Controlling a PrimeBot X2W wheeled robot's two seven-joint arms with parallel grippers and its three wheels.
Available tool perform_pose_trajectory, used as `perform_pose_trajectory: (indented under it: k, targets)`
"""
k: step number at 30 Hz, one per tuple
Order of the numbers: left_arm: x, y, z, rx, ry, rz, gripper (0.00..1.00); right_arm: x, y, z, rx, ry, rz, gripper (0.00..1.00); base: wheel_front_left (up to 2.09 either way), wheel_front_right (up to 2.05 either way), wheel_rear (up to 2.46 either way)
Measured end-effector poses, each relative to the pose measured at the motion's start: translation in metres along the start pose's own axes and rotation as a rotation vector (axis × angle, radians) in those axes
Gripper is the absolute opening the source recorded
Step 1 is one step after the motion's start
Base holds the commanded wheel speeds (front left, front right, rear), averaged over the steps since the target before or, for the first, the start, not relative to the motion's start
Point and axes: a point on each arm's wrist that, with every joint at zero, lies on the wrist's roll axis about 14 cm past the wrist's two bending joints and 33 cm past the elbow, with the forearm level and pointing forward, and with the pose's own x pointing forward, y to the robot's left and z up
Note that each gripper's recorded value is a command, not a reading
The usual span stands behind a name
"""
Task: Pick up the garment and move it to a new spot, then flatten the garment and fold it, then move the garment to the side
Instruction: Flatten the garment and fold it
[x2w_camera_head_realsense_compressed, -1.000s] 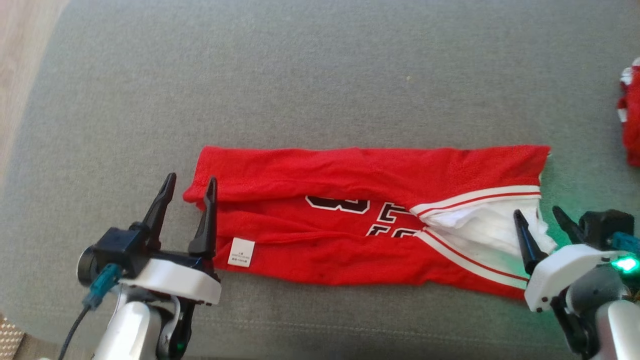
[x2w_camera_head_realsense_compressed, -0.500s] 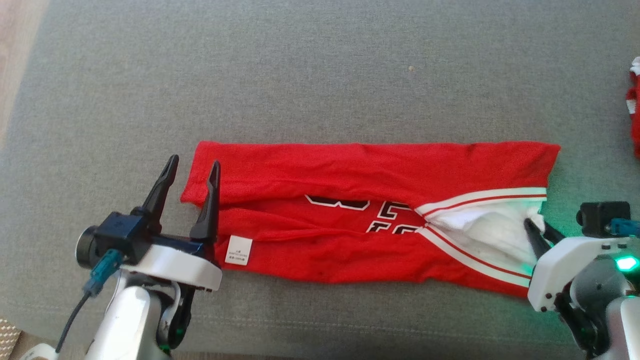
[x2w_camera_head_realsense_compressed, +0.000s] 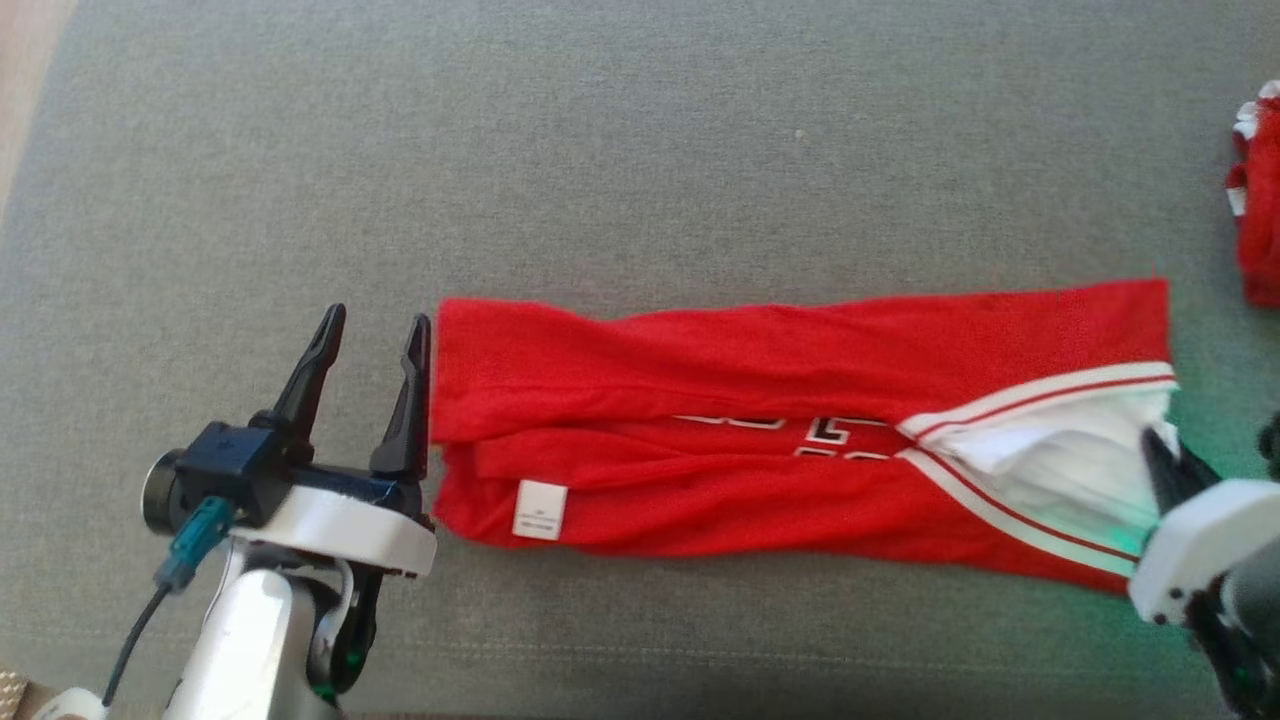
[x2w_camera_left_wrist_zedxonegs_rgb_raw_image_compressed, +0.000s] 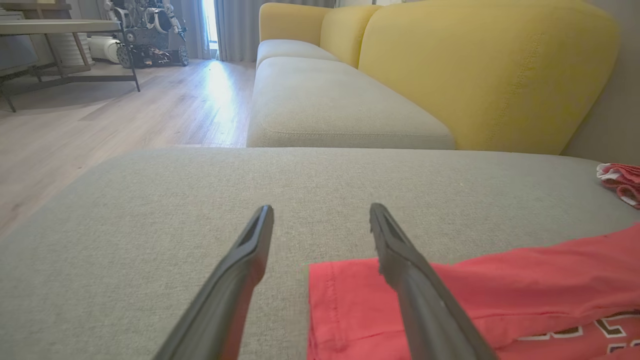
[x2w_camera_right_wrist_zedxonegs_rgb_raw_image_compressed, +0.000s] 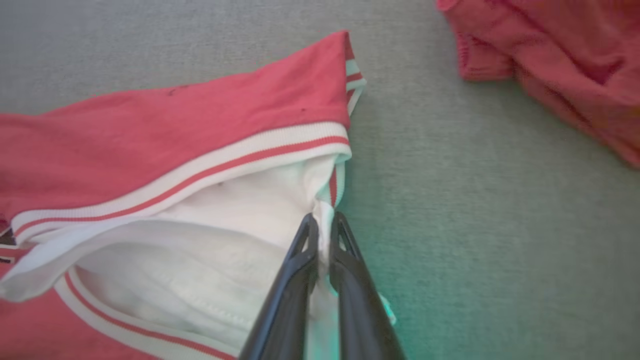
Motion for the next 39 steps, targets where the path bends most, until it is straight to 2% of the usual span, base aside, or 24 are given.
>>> perform_pose_trajectory:
  k: [9, 17, 20, 24, 25, 26, 29, 35, 39]
  targets:
    - [0.003, -0.002, 0.003, 0.003, -0.012, -0.01, 1.0, -0.022, -0.035, -0.009, 0.036, -0.004, -0.106, 0.0, 0.0, 0.0, 0.0]
    - [0.003, -0.009, 0.01, -0.002, -0.03, -0.026, 1.0, -0.037, -0.012, 0.027, 0.011, -0.133, -0.036, 0.0, 0.0, 0.0, 0.0]
    - [0.001, -0.01, 0.013, 0.005, -0.038, -0.028, 1.0, -0.044, 0.009, 0.05, 0.012, -0.206, 0.036, 0.0, 0.0, 0.0, 0.0]
    - [-0.004, -0.01, 0.017, 0.004, -0.046, -0.029, 1.0, -0.054, 0.055, 0.076, 0.042, -0.277, 0.206, 0.0, 0.0, 0.0, 0.0]
    - [-0.005, -0.009, 0.018, 0.005, -0.048, -0.026, 1.0, -0.056, 0.067, 0.08, 0.051, -0.284, 0.252, 0.0, 0.0, 0.0, 0.0]
    - [-0.005, -0.009, 0.018, 0.005, -0.048, -0.026, 1.0, -0.056, 0.067, 0.08, 0.051, -0.284, 0.252, 0.0, 0.0, 0.0, 0.0]
    - [-0.009, -0.007, 0.021, 0.007, -0.054, -0.014, 1.0, -0.062, 0.102, 0.088, 0.066, -0.287, 0.38, 0.0, 0.0, 0.0, 0.0]
    - [-0.024, 0.0, 0.02, 0.007, -0.047, 0.01, 1.0, -0.072, 0.168, 0.078, 0.091, -0.234, 0.605, 0.0, 0.0, 0.0, 0.0]
    - [-0.033, 0.003, 0.018, 0.004, -0.039, 0.028, 1.0, -0.076, 0.21, 0.057, 0.111, -0.174, 0.731, 0.0, 0.0, 0.0, 0.0]
